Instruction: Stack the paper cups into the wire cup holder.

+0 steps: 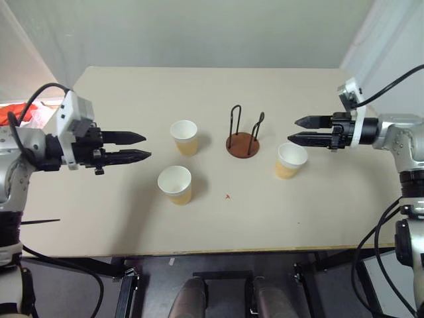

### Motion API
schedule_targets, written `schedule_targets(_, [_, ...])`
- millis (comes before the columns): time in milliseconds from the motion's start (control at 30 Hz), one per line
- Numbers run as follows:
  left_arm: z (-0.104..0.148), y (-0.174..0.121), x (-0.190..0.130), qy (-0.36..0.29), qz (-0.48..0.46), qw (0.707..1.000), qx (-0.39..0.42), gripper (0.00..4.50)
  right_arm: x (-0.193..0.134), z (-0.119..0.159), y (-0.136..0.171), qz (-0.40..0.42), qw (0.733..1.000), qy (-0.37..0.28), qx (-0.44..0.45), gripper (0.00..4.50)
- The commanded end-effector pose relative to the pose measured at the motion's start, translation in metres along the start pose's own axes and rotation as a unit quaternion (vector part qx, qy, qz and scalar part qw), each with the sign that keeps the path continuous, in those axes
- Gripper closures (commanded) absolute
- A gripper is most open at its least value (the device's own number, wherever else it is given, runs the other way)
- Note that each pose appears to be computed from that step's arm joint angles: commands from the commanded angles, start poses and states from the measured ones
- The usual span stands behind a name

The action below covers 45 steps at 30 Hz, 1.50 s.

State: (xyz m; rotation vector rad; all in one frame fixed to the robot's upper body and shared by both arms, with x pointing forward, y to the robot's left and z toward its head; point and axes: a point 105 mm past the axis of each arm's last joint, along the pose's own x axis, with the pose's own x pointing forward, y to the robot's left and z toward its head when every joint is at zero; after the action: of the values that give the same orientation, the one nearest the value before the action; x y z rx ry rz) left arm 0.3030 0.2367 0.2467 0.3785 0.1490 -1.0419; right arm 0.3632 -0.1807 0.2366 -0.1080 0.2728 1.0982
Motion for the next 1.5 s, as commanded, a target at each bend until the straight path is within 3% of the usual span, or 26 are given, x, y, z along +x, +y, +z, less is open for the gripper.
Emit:
schedule_targets(33, [0.01, -0.002, -0.002, -0.01, 0.004, 1.0, 0.021, 2.15, 0.0, 0.013, 0.002, -0.004, 1.0, -0.009, -0.021, 0.0])
schedule_targets(200, [0.015, 0.0, 0.002, -0.019, 0.012, 0.999, 0.024, 2.15, 0.022, 0.02, -0.008, -0.042, 0.999, -0.017, 0.013, 0.0])
schedule_targets(500, [0.026, 0.0, 0.012, -0.033, 0.013, 0.999, 0.038, 2.15, 0.063, 0.003, 0.001, -0.046, 0.998, 0.002, 0.046, 0.0])
schedule_targets(667, [0.029, 0.001, 0.014, -0.048, 0.021, 0.998, 0.021, 2.15, 0.075, -0.005, -0.009, -0.078, 0.996, 0.002, 0.053, 0.0])
schedule_targets(1133, [0.023, -0.006, 0.015, -0.036, 0.023, 0.999, 0.021, 2.15, 0.109, 0.001, -0.018, -0.104, 0.988, -0.061, 0.095, 0.0])
schedule_targets(1233, [0.023, -0.005, 0.014, -0.033, 0.026, 0.999, 0.024, 2.11, 0.113, 0.003, -0.019, -0.108, 0.987, -0.067, 0.096, 0.59])
schedule_targets(1500, [0.022, -0.004, 0.013, -0.029, 0.03, 0.999, 0.025, 2.11, 0.11, 0.002, -0.014, -0.091, 0.991, -0.058, 0.081, 3.4])
